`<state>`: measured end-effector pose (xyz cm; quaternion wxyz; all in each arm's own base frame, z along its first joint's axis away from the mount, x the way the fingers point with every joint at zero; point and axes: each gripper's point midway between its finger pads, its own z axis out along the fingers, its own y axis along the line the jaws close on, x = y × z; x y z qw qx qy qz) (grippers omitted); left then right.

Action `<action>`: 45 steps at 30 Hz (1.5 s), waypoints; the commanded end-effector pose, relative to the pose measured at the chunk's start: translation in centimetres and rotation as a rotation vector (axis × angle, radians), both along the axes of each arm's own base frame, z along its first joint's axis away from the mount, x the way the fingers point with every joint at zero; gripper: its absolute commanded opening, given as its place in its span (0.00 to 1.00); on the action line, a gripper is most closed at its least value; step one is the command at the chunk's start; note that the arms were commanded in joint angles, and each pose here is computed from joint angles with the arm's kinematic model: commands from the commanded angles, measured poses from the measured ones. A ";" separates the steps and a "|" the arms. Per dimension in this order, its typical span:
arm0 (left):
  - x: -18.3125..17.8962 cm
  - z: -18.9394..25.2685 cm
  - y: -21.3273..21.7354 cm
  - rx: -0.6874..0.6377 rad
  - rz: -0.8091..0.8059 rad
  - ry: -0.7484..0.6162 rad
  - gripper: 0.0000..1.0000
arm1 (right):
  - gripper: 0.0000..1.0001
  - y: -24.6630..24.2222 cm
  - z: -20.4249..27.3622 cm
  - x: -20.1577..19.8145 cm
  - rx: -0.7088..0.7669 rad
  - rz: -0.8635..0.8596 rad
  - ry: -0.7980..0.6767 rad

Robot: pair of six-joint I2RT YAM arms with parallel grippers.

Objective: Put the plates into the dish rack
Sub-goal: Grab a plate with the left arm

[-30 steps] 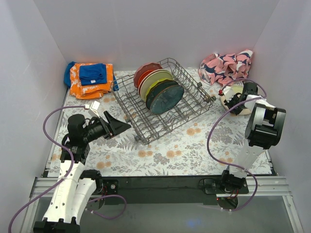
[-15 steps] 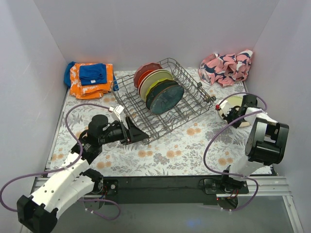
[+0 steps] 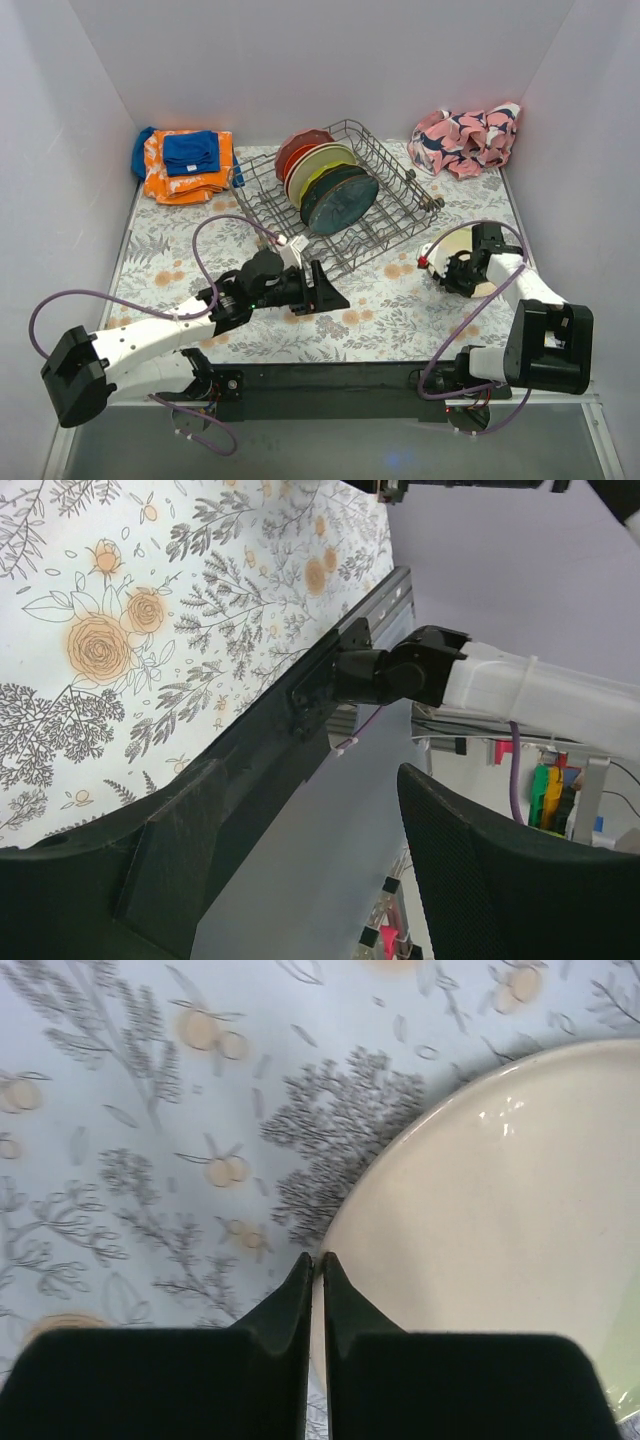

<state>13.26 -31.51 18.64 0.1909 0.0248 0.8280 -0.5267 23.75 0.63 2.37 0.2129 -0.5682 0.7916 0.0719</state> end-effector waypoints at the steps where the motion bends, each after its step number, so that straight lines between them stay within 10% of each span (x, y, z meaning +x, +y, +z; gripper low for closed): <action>1: 0.6 1.3 -2.3 -0.026 0.032 -0.067 0.67 | 0.06 3.6 -0.9 -9.0 0.130 0.067 0.307; 13: 0.0 -1.7 -3.6 0.088 0.044 -0.099 0.67 | 0.49 -0.6 6.6 2.1 0.222 -0.299 0.092; 25: -0.2 -3.1 -3.3 0.135 0.097 -0.112 0.67 | 0.53 -6.8 5.6 13.4 0.260 -0.506 0.100; 45: -0.1 -3.6 -2.1 0.161 0.096 -0.179 0.67 | 0.47 -6.9 -0.7 13.3 0.257 -0.442 0.232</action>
